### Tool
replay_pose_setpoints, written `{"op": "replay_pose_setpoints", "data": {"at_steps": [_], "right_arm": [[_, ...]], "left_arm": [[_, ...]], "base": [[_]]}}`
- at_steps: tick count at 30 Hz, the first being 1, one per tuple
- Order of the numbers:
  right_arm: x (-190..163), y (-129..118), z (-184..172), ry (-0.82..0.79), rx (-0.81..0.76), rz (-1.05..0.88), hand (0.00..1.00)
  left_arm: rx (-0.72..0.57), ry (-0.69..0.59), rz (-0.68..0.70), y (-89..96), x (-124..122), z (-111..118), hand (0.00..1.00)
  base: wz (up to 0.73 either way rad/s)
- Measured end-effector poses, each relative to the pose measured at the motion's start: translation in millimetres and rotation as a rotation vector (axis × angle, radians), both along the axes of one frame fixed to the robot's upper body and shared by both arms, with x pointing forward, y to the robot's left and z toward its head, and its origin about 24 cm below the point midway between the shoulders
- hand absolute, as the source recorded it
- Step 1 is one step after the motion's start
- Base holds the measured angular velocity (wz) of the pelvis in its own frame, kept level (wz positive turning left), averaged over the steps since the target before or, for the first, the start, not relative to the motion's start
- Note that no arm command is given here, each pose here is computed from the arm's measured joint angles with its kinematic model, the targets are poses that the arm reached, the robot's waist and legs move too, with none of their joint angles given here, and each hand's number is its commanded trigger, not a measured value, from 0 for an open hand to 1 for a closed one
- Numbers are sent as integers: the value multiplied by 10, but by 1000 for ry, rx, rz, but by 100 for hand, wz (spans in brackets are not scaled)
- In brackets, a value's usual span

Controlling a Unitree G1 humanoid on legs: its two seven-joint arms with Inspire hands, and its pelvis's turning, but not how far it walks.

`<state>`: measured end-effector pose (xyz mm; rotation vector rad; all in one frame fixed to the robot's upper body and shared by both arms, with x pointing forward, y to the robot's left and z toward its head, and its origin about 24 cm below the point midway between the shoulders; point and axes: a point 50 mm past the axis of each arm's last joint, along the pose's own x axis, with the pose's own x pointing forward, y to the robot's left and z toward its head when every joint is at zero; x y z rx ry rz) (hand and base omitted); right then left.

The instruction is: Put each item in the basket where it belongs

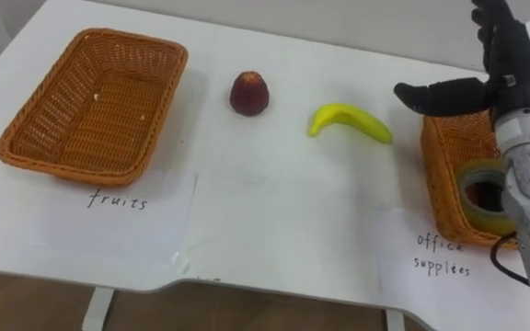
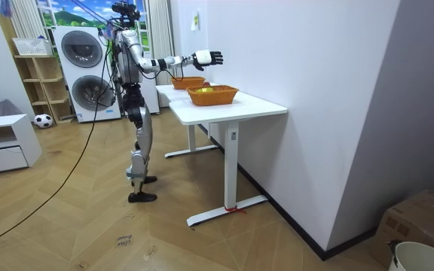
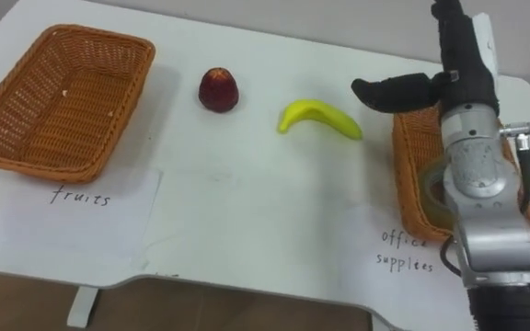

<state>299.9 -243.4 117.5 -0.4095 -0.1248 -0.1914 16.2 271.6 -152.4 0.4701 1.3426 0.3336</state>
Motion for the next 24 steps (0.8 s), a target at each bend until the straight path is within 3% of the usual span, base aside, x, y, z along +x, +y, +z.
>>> {"op": "replay_pose_setpoints", "data": {"at_steps": [14, 24], "right_arm": [[18, 49, -82, 48, 109, 83, 0], [77, 46, -7, 71, 58, 158, 0]], "left_arm": [[-2, 33, -29, -30, -6, -13, 0], [-24, 41, -39, -39, 3, -11, 0]], "base": [[-1], [0]]}}
